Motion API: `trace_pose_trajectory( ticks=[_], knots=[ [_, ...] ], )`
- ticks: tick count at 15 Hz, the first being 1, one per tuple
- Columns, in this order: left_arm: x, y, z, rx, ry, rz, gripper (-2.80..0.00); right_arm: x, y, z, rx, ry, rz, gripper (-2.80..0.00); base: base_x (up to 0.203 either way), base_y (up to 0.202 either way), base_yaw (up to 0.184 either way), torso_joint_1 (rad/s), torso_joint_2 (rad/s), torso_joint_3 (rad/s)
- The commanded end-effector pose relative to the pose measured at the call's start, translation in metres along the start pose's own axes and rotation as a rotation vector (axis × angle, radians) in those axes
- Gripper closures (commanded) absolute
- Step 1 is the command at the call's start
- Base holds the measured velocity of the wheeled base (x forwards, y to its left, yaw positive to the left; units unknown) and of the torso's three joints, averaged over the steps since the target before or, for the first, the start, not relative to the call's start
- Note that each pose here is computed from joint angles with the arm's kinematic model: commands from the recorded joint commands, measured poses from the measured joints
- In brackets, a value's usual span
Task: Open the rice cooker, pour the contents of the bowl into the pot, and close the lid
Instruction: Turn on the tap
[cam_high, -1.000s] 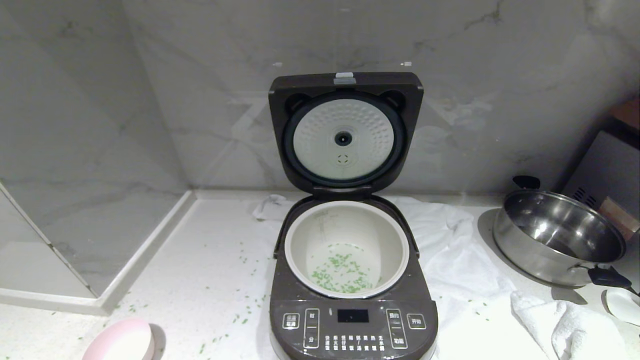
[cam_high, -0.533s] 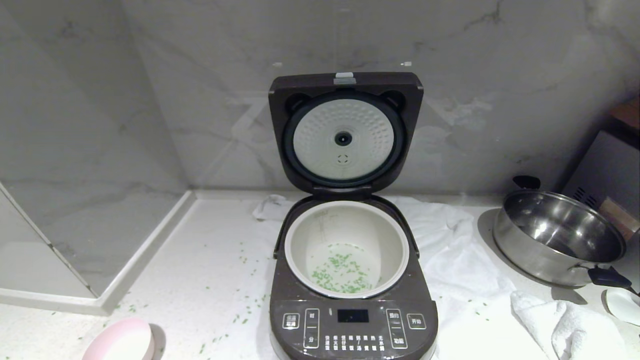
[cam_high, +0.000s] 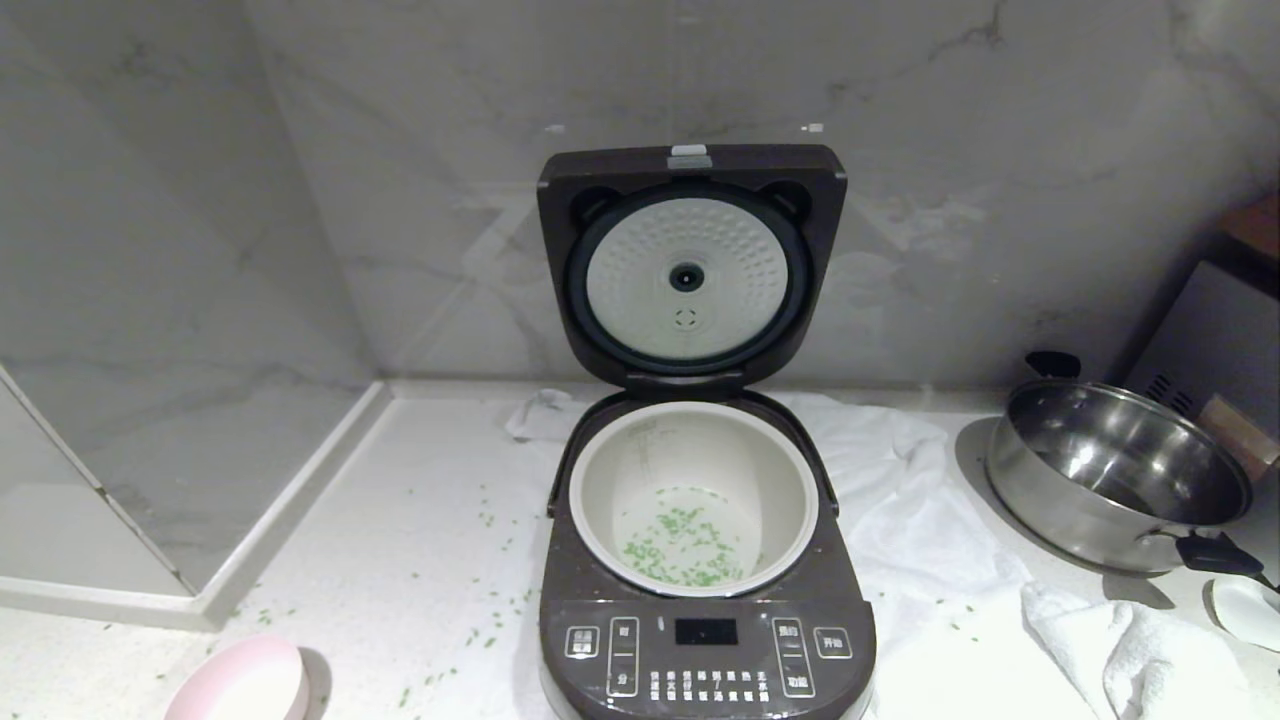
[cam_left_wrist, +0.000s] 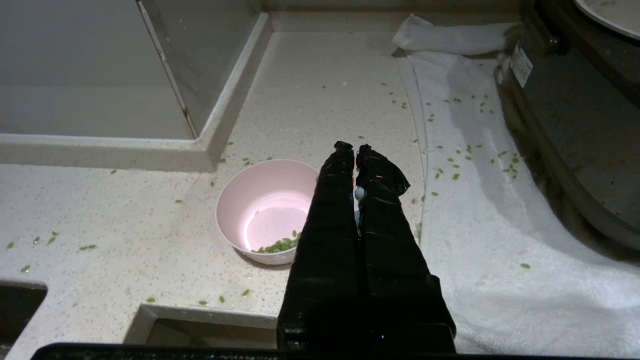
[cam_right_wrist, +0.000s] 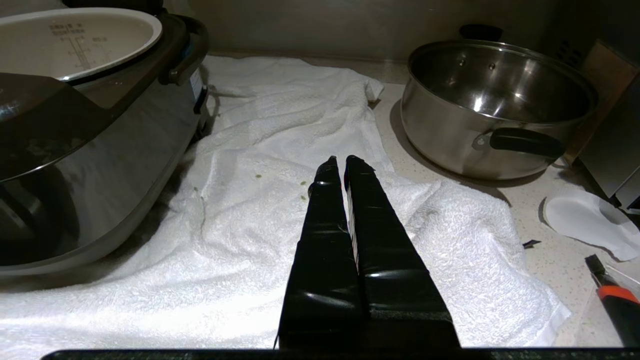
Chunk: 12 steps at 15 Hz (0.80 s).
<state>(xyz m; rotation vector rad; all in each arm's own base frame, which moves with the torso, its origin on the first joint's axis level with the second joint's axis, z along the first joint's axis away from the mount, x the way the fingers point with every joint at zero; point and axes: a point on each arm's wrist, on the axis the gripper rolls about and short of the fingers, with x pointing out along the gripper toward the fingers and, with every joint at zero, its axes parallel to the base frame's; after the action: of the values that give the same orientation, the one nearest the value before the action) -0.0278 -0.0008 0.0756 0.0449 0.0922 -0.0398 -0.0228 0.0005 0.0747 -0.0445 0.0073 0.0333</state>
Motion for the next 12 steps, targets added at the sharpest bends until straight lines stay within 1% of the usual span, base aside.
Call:
trace_pose_trajectory(
  ticks=[1, 10, 12],
  knots=[
    [-0.0002, 0.0, 0.0, 0.0, -0.001, -0.001, 0.0, 0.0001, -0.0003, -0.0003, 0.021, 0.0, -0.014, 0.0, 0.0, 0.0, 0.0, 0.0, 0.0, 0.0],
    [-0.0001, 0.0, -0.0001, -0.001, 0.0, 0.002, 0.0, 0.0001, -0.0004, -0.0003, 0.031, 0.0, -0.019, 0.0, 0.0, 0.0, 0.0, 0.0, 0.0, 0.0],
    [-0.0002, 0.0, 0.0, -0.001, -0.001, 0.002, 0.0, 0.0001, -0.0004, -0.0003, 0.031, 0.0, -0.019, 0.0, -0.163, 0.0, 0.005, 0.004, 0.01, 0.0]
  ],
)
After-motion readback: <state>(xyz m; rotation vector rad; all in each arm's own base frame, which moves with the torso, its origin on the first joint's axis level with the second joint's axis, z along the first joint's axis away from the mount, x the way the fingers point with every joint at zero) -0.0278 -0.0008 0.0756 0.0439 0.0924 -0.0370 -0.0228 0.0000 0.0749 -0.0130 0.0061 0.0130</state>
